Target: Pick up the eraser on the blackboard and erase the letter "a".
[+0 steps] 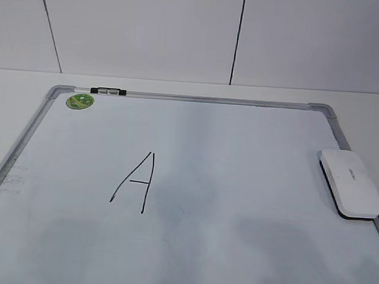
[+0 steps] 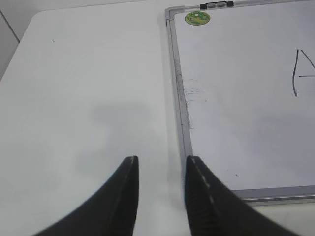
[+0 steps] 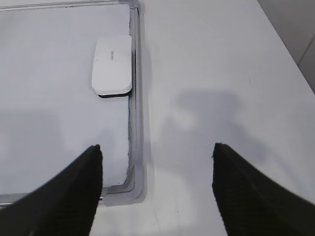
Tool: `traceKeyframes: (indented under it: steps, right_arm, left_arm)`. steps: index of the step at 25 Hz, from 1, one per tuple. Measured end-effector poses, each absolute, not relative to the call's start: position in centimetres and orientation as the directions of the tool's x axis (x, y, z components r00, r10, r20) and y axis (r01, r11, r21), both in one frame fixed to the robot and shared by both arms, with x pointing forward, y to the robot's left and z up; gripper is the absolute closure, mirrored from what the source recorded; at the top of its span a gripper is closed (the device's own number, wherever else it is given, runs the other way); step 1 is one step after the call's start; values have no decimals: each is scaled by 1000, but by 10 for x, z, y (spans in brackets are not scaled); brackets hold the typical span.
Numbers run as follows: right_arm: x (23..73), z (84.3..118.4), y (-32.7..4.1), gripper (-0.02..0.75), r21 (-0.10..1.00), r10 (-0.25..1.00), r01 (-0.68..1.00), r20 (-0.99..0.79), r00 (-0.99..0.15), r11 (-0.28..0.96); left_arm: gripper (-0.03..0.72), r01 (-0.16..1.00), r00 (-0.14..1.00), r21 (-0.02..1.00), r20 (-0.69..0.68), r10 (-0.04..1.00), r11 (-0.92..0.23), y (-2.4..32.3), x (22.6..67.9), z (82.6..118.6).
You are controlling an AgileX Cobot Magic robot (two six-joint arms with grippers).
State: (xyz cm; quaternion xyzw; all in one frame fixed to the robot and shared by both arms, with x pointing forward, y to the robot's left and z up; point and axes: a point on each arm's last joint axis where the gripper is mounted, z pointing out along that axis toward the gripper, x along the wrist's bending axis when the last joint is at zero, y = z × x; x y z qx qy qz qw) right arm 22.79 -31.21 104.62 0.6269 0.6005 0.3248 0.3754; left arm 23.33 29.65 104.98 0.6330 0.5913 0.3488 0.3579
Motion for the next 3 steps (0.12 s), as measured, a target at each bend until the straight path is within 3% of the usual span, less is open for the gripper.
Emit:
traceKeyframes:
  steps: [3]
  right_arm:
    - [228,1046,-312,181,861,997,509,-44,68,3]
  left_arm:
    - [443,499,57,866,18,998,-45,297,233,1050]
